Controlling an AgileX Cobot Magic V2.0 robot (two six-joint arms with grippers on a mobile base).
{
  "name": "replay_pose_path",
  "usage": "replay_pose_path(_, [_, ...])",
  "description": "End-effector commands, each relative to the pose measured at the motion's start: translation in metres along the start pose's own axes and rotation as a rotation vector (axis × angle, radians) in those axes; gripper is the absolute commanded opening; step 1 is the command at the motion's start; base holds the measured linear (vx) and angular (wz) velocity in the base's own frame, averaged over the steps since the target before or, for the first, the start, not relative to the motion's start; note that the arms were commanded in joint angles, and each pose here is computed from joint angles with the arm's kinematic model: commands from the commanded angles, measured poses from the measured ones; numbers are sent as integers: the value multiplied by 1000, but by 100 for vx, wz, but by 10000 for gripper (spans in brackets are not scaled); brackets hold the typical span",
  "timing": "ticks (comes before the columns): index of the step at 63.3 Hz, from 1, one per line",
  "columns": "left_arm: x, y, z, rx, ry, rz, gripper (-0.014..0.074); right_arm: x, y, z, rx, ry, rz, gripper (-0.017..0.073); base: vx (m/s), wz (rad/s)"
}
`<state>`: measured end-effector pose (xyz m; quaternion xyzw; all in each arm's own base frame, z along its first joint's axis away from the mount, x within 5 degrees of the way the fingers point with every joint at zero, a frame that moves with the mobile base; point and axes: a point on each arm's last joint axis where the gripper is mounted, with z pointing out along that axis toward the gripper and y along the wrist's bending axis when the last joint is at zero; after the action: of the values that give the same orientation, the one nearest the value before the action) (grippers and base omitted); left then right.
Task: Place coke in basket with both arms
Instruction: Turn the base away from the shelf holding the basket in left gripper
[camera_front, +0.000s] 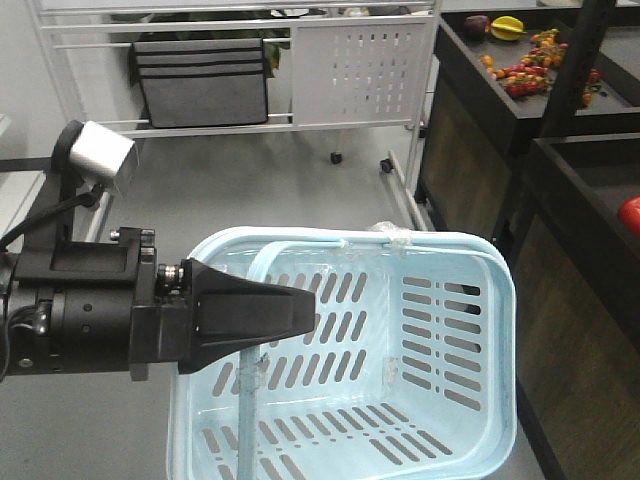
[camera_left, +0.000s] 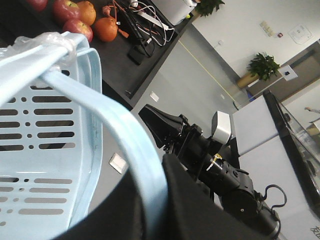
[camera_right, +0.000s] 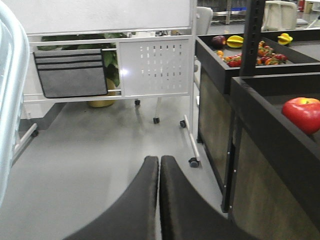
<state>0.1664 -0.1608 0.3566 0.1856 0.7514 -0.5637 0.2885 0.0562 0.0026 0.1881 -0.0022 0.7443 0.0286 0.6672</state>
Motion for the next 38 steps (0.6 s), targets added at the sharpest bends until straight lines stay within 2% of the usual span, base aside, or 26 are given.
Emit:
replay_pose_path(1, [-8,-17,-6,77,-61,-8,-6,-4,0,-1,1,-80,-15,-5,13,-25])
replay_pose_path(38, [-8,-17,-6,77,-61,-8,-6,-4,0,-1,1,-80,-15,-5,15,-14])
